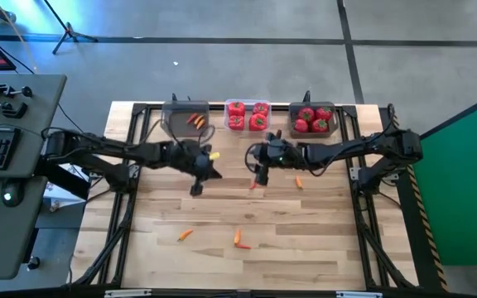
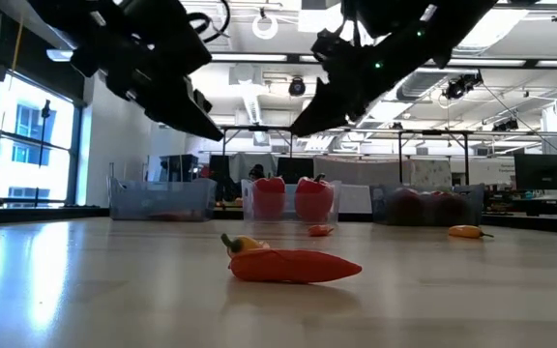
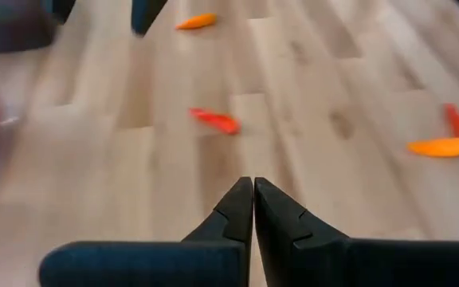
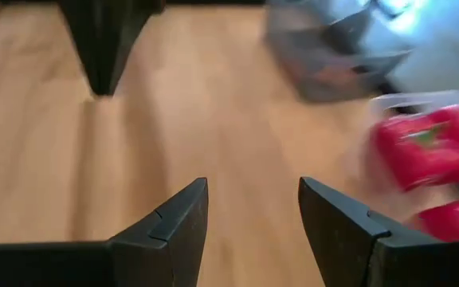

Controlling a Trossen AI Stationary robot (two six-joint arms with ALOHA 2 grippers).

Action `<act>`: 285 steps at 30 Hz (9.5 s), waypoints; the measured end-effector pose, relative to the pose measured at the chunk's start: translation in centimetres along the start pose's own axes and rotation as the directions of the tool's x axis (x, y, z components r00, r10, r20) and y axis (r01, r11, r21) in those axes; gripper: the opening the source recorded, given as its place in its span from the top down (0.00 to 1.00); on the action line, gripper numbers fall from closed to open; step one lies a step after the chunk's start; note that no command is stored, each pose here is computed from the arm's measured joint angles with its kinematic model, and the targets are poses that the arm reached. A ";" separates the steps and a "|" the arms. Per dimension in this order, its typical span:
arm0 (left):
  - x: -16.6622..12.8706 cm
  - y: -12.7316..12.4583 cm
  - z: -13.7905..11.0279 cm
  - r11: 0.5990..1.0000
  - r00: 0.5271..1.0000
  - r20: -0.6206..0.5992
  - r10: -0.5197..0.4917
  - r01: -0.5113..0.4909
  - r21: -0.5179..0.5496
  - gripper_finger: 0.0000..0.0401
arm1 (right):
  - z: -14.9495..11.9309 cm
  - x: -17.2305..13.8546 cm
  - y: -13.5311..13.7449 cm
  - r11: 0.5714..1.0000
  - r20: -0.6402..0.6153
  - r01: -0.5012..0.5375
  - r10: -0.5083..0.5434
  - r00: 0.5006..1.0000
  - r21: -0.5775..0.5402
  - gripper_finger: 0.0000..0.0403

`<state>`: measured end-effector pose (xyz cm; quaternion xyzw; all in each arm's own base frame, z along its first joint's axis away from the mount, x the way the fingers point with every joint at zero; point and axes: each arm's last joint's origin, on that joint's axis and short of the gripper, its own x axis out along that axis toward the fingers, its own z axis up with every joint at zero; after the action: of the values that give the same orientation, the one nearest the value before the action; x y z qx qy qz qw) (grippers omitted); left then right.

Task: Sort produce into baskets
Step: Put the yellow chili pepper into the left black bin, then put the orange chili pepper into the left black bin

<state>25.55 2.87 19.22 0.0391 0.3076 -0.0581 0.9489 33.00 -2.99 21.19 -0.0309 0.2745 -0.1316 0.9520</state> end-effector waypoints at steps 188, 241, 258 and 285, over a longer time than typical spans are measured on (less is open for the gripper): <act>12.1 -11.1 1.5 0.831 0.946 -0.312 -0.092 0.245 0.499 0.68 | -8.4 -0.8 20.4 0.934 -0.029 -0.355 0.356 0.934 0.034 0.39; -6.2 10.7 1.6 0.763 0.738 -0.517 0.433 -0.605 -0.226 1.00 | -6.5 3.8 11.8 0.972 -0.106 -0.220 0.211 0.972 -0.077 0.39; -6.4 18.5 -6.2 0.639 0.657 -0.696 0.290 -0.674 -0.370 1.00 | -5.7 6.5 4.9 0.979 -0.102 -0.205 0.203 0.974 -0.008 0.39; -6.8 14.3 -4.4 0.653 0.734 -0.358 0.576 -0.678 -0.337 0.81 | -2.5 1.6 4.1 0.976 -0.126 -0.219 0.215 0.968 -0.019 0.39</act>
<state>19.45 18.07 20.20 -0.0691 0.3820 0.3521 0.8517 33.90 0.54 17.74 -0.0079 0.3367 -0.0239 0.9413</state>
